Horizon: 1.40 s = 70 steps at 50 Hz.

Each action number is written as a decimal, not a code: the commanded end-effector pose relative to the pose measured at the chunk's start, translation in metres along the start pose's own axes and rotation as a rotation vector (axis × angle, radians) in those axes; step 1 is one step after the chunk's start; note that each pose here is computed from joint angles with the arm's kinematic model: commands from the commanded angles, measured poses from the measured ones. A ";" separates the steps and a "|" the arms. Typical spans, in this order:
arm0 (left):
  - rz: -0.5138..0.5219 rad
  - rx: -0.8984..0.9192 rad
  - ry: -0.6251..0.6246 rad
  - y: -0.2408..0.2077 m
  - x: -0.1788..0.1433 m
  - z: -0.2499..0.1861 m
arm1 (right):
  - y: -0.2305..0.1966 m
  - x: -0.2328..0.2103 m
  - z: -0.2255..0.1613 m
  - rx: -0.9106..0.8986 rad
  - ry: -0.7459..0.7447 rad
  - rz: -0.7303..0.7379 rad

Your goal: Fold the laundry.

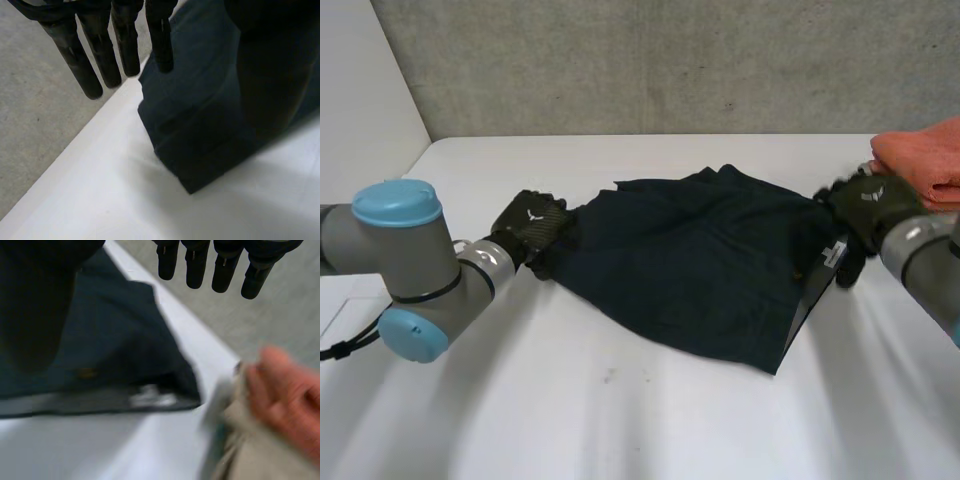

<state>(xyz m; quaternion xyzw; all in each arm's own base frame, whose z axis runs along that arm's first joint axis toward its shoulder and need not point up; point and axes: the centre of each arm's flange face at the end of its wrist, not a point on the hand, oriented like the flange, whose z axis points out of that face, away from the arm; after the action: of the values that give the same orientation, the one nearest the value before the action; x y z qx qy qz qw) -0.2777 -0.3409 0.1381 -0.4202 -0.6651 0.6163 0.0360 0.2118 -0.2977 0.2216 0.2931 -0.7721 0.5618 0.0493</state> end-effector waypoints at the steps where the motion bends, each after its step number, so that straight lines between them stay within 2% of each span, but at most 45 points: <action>1: 0.084 -0.027 0.023 0.021 0.002 0.020 | 0.025 -0.026 -0.031 -0.086 -0.099 0.194; 7: 0.089 -0.012 0.020 0.022 0.000 0.031 | 0.042 -0.076 -0.048 -0.018 -0.203 0.171; 13: 0.088 -0.013 0.030 0.025 0.005 0.033 | 0.064 -0.110 -0.040 -0.034 -0.242 0.134; 19: 0.089 -0.015 0.025 0.025 0.006 0.033 | 0.073 -0.118 -0.026 -0.034 -0.194 0.107; 25: 0.093 -0.001 -0.014 0.005 -0.002 0.025 | 0.057 -0.106 -0.012 0.099 -0.073 0.089; 31: 0.055 0.071 -0.144 -0.055 -0.034 -0.011 | 0.001 -0.077 -0.033 0.297 0.023 -0.020; 32: 0.035 0.112 -0.187 -0.078 -0.044 -0.026 | -0.020 -0.068 -0.043 0.364 0.058 -0.050; 36: -0.024 0.227 -0.283 -0.130 -0.063 -0.072 | -0.063 -0.046 -0.064 0.454 0.118 -0.107; 44: -0.028 0.475 -0.434 -0.214 -0.084 -0.183 | -0.134 -0.004 -0.122 0.518 0.156 -0.118; 49: -0.024 0.503 -0.447 -0.228 -0.082 -0.215 | -0.160 0.011 -0.142 0.548 0.146 -0.125; 54: -0.045 0.415 -0.403 -0.215 -0.075 -0.209 | -0.161 0.025 -0.131 0.505 0.133 -0.135; 59: -0.089 0.215 -0.313 -0.170 -0.063 -0.161 | -0.130 0.020 -0.069 0.350 0.075 -0.135; 63: -0.105 0.121 -0.254 -0.138 -0.053 -0.120 | -0.105 0.004 -0.027 0.261 0.020 -0.134; 66: -0.094 0.129 -0.256 -0.129 -0.054 -0.090 | -0.098 -0.002 -0.002 0.258 0.022 -0.123; 70: -0.072 0.241 -0.315 -0.135 -0.071 -0.045 | -0.109 0.003 0.029 0.379 0.113 -0.076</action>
<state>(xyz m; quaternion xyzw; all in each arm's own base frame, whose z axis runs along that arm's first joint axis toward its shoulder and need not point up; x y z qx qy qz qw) -0.2549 -0.2822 0.3058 -0.2987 -0.6366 0.7110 0.0068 0.2588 -0.3101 0.3156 0.3323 -0.6653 0.6662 0.0561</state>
